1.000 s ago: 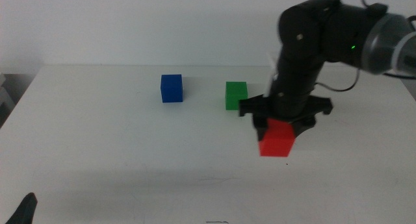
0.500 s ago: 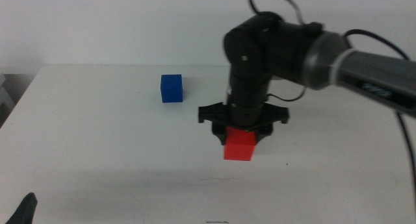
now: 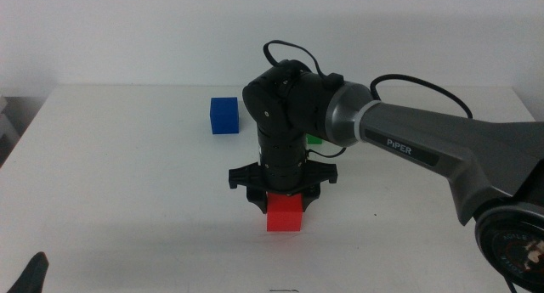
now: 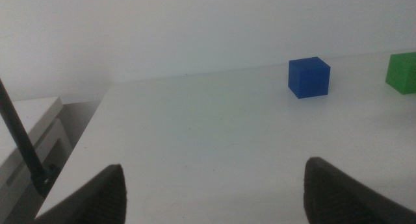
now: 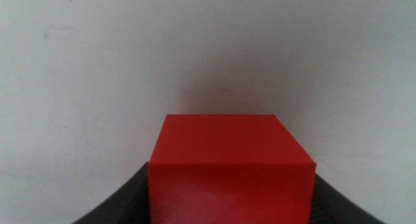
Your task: Stack red cubes first, then green, then blue cubes in a specific spot.
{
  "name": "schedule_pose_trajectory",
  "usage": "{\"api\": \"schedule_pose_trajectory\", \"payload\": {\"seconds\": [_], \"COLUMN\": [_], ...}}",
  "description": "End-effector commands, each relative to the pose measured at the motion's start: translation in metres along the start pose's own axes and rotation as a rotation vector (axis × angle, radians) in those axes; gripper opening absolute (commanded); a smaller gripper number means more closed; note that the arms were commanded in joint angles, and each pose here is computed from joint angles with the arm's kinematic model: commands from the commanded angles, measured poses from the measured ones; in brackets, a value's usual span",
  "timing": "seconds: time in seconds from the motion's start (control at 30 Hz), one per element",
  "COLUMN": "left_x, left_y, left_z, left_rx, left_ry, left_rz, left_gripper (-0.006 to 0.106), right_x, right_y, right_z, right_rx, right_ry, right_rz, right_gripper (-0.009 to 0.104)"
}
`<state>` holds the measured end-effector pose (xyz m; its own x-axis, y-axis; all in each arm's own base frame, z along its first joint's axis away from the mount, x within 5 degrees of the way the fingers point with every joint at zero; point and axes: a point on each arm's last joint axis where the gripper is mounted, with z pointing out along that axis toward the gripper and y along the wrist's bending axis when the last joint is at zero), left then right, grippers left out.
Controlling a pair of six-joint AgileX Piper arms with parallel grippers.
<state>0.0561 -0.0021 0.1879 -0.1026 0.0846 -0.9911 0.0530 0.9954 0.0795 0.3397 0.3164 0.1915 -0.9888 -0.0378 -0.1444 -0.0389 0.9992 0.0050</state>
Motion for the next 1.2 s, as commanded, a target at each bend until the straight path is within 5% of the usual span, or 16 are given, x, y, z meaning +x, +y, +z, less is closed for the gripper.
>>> {"api": "schedule_pose_trajectory", "payload": {"seconds": [0.0,0.47,0.5,0.7,1.17], "left_x": [-0.01,-0.01,-0.01,-0.01,-0.01], "left_y": [0.0,0.0,0.0,0.0,0.0], "left_z": [-0.002,-0.002,-0.002,-0.002,-0.002], "left_rx": [0.0,0.0,0.0,0.0,0.0], "left_ry": [-0.107,-0.107,-0.107,-0.107,-0.107], "left_rz": [-0.02,-0.02,-0.02,-0.02,-0.02], "left_gripper": [0.094,0.094,0.094,0.094,0.094], "right_x": [-0.003,-0.005,-0.006,-0.007,-0.004], "right_y": [-0.006,-0.006,-0.006,-0.004,-0.011], "right_z": [-0.037,-0.017,-0.017,-0.017,-0.051], "right_rx": [-0.007,0.034,0.029,0.01,-0.009], "right_ry": [-0.05,-0.03,-0.033,-0.051,-0.075], "right_rz": [0.006,0.021,0.022,0.042,0.059], "right_gripper": [-0.001,0.001,0.057,0.094,0.094]}}
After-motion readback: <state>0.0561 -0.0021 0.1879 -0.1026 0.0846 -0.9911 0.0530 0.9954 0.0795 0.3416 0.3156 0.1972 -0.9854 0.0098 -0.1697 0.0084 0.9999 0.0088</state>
